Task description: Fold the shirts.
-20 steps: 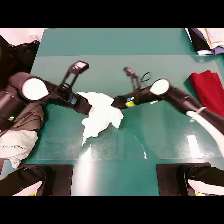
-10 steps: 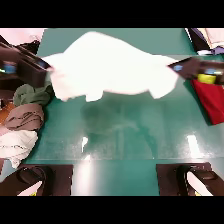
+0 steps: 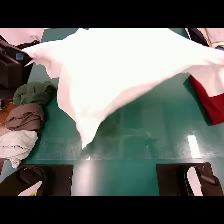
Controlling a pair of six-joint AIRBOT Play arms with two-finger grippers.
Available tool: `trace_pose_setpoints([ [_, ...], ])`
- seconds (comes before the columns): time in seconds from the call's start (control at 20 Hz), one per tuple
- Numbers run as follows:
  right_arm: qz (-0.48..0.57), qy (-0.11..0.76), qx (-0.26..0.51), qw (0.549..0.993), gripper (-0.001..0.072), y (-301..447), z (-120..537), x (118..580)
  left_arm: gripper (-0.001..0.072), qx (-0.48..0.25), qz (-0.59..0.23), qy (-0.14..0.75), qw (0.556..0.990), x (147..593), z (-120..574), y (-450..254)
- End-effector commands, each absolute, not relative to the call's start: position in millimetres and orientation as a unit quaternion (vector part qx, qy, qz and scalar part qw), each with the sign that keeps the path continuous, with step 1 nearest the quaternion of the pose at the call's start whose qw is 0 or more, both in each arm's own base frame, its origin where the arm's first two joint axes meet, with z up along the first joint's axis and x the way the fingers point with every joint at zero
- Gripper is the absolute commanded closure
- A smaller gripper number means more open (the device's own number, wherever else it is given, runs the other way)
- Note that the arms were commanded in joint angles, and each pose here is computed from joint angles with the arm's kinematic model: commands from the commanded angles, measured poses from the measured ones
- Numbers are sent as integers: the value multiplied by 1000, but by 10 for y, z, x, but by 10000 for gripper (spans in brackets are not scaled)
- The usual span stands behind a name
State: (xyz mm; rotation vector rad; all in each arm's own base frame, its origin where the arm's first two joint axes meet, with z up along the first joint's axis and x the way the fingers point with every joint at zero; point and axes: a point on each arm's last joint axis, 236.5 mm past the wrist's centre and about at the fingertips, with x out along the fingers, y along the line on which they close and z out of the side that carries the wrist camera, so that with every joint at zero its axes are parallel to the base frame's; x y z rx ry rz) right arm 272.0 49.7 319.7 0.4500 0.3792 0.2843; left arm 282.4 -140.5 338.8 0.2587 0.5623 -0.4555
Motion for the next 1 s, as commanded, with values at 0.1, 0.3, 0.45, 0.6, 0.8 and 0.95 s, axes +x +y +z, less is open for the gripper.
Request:
trace_pose_setpoints([
  [0.1, 133, 181, 195, 955, 692, 490, 3388, 2609, 674, 127, -237, 299, 916, 2784, 3231, -1472],
  [0.3, 140, 226, 219, 939, 692, 454, 3192, 2733, 674, 140, -236, 339, 900, 2944, 2734, -1565],
  [0.45, 166, 279, 247, 913, 692, 546, 2808, 2894, 674, 149, -234, 352, 894, 3191, 2181, -1688],
  [0.6, 193, 335, 257, 886, 692, 775, 2303, 3094, 675, 180, -214, 385, 879, 3550, 1609, -1738],
  [0.8, 184, 409, 225, 865, 692, 1036, 1585, 3336, 675, 98, -178, 434, 878, 4245, 859, -1679],
  [0.95, 214, 450, 215, 840, 692, 1347, 1321, 3363, 673, -38, -151, 492, 856, 4490, 428, -1458],
])
